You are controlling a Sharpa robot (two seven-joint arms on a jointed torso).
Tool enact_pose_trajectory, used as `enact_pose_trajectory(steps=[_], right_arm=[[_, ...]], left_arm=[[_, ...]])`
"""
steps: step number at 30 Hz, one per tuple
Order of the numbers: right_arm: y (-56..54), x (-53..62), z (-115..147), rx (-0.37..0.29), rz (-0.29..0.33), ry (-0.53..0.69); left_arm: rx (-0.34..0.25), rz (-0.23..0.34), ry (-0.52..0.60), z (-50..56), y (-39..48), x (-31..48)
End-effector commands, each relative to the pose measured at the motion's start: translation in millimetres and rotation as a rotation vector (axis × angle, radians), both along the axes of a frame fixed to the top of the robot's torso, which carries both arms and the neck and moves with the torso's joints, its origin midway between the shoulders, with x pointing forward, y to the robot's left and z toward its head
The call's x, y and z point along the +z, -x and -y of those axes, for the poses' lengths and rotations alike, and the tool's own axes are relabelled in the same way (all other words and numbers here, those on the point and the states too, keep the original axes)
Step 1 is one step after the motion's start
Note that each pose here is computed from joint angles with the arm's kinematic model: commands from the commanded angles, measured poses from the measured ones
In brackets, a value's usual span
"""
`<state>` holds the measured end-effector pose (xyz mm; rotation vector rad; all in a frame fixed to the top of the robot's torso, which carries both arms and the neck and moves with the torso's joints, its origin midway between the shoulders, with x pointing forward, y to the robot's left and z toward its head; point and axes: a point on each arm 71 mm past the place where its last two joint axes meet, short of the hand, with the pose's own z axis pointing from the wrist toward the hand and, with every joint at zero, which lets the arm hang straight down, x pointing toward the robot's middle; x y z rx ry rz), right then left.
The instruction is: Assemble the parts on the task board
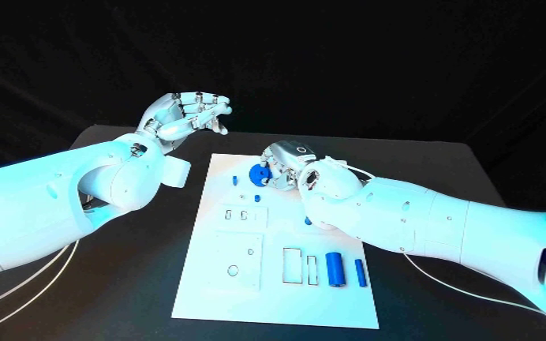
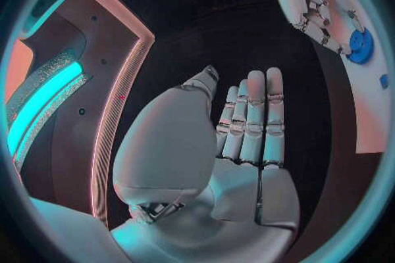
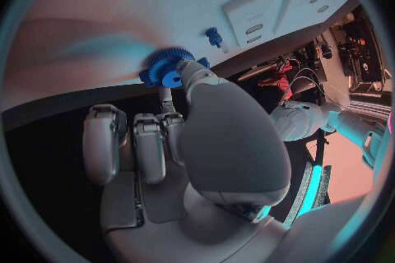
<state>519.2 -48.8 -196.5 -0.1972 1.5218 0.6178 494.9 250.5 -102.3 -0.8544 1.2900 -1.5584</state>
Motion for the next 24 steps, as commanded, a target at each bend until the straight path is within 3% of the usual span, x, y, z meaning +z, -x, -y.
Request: enact_pose_trajectory(steps=[1, 24], right_arm=[[-0.3, -5.7, 0.2, 0.011, -0.017, 0.037], [0.5, -9.0, -1.5, 0.021, -0.055, 0.034]], left_arm=[[-0.02, 0.007, 0.008, 2.5, 0.2, 1.9], [-0.015, 0.003, 0.005, 1.2, 0.0, 1.6]])
